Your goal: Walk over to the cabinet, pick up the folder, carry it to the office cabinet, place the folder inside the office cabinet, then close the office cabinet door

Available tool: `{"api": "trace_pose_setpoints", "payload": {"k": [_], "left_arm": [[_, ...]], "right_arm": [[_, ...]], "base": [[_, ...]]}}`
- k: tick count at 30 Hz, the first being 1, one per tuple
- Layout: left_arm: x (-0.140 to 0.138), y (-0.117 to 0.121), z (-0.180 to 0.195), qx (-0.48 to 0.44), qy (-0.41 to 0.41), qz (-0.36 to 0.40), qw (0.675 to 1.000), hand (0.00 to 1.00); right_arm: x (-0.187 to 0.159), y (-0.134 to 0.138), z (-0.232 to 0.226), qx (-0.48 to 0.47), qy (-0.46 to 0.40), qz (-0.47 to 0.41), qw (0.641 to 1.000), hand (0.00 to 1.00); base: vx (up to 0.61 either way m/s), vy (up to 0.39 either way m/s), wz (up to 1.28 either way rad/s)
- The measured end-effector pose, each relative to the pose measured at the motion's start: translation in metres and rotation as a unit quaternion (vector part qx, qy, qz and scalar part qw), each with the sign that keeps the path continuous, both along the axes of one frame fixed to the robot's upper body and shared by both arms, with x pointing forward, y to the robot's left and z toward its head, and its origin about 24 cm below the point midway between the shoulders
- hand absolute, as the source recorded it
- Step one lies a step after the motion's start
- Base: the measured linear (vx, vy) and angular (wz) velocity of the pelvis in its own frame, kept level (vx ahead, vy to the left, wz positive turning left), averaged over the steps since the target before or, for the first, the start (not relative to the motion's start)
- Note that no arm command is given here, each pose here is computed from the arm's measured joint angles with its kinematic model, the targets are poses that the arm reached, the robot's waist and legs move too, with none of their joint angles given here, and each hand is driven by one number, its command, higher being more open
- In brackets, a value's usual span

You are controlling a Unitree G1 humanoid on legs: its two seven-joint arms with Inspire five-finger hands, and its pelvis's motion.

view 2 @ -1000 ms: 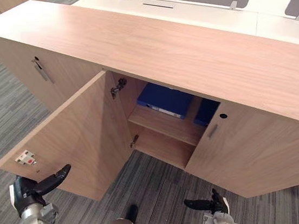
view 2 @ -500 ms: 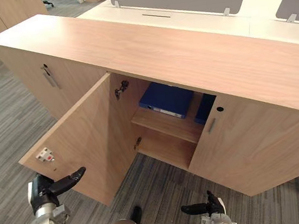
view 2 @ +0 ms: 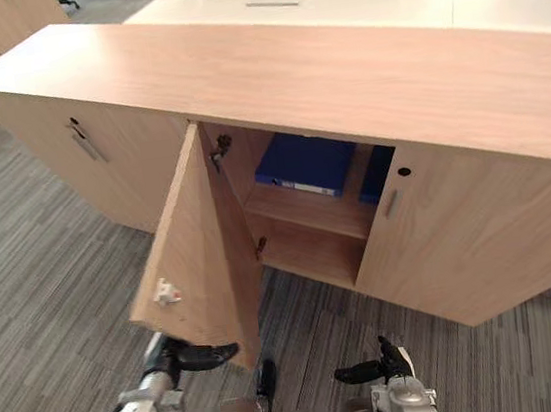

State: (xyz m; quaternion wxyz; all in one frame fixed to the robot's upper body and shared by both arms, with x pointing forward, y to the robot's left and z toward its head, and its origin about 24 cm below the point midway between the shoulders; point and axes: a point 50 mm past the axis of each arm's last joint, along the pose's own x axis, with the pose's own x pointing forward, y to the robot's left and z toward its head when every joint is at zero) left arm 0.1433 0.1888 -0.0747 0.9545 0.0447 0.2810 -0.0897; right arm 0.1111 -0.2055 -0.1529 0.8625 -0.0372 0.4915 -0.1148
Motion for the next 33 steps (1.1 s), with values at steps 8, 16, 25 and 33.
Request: {"api": "trace_pose_setpoints", "payload": {"k": [8, 16, 25, 33], "left_arm": [[0.044, 0.027, 0.075, -0.047, -0.155, -0.05, 0.985, 1.0], [0.058, -0.01, 0.063, -0.069, -0.164, -0.04, 0.983, 1.0], [0.081, -0.038, 0.036, 0.011, -0.131, -0.052, 0.99, 1.0], [0.083, -0.053, 0.024, 0.032, -0.108, -0.048, 0.993, 1.0]], "right_arm": [[-0.011, -0.006, 0.0, 0.015, -0.006, -0.028, 0.999, 1.0], [-0.011, -0.003, -0.001, 0.021, -0.006, -0.029, 0.999, 1.0], [-0.009, -0.004, 0.0, 0.018, -0.011, -0.048, 0.999, 1.0], [-0.027, -0.008, -0.004, 0.01, 0.013, -0.075, 0.997, 1.0]], "base": [[0.14, 0.007, -0.23], [0.1, -0.04, -0.1], [-0.08, -0.008, -0.18], [-0.02, 0.027, -0.16]]}}
